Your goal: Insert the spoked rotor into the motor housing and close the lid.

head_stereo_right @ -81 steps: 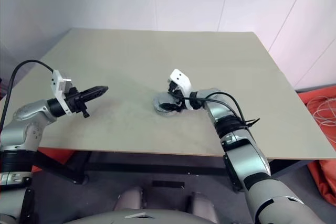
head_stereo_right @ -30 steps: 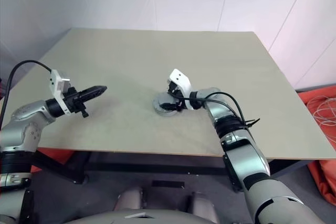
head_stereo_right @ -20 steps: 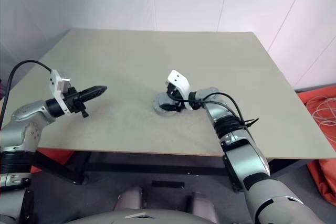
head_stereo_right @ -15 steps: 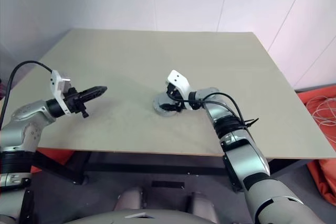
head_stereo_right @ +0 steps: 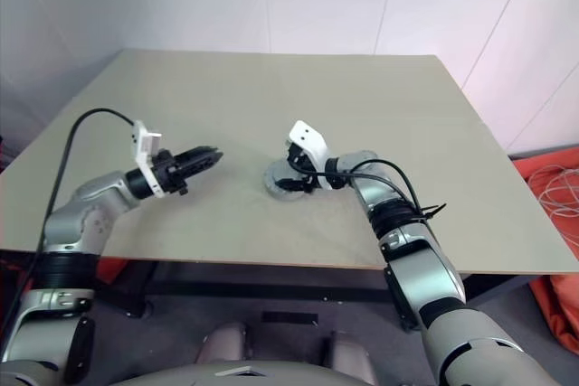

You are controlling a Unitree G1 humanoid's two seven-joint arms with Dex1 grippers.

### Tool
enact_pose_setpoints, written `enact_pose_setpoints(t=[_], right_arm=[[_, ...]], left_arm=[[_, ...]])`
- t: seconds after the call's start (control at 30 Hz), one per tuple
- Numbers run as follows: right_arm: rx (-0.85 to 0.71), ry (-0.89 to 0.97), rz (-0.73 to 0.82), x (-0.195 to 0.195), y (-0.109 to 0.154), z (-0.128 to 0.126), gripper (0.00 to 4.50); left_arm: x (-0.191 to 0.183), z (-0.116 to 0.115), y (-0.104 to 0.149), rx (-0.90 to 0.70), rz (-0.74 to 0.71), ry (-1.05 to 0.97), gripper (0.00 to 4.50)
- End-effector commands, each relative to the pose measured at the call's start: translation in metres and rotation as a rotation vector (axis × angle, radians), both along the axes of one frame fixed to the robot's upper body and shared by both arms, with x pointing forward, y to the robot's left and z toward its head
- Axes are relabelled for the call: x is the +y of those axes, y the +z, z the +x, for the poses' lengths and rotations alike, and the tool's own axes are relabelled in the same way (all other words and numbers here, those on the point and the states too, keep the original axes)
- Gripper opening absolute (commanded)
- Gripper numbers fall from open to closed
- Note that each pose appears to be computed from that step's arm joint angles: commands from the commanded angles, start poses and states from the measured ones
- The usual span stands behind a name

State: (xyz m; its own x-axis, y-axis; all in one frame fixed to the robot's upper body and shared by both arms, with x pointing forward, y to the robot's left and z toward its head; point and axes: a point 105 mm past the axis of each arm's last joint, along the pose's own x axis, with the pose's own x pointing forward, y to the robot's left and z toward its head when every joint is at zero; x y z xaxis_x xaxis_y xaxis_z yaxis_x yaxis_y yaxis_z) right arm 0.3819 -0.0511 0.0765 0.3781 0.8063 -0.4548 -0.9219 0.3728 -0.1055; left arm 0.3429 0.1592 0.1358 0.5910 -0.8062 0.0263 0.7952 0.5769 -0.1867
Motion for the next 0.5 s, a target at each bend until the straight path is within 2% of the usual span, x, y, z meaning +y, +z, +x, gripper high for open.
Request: enact_pose_setpoints(t=[0.03, 0.13, 0.23, 0.47, 0.5], right_arm=[[0.022, 0.006, -0.050, -0.001, -0.011, -0.003, 3.11], [0.019, 0.006, -0.050, -0.001, -0.010, -0.002, 3.11], [0.016, 0.006, -0.051, 0.000, -0.009, -0.002, 3.11], [0.015, 0.005, -0.052, -0.001, -0.008, -0.001, 3.11], [0.015, 0.005, -0.052, -0.001, -0.008, -0.001, 3.11]], left_arm=[[-0.012, 0.014, 0.009, -0.095, 0.044, 0.029, 2.56], [-0.035, 0.011, 0.003, -0.045, -0.001, -0.070, 3.58], [-0.044, 0.016, -0.001, -0.052, 0.012, -0.074, 4.50], [-0.050, 0.034, -0.009, -0.047, 0.026, -0.014, 4.50], [-0.050, 0.036, -0.008, -0.054, 0.019, -0.015, 4.09]])
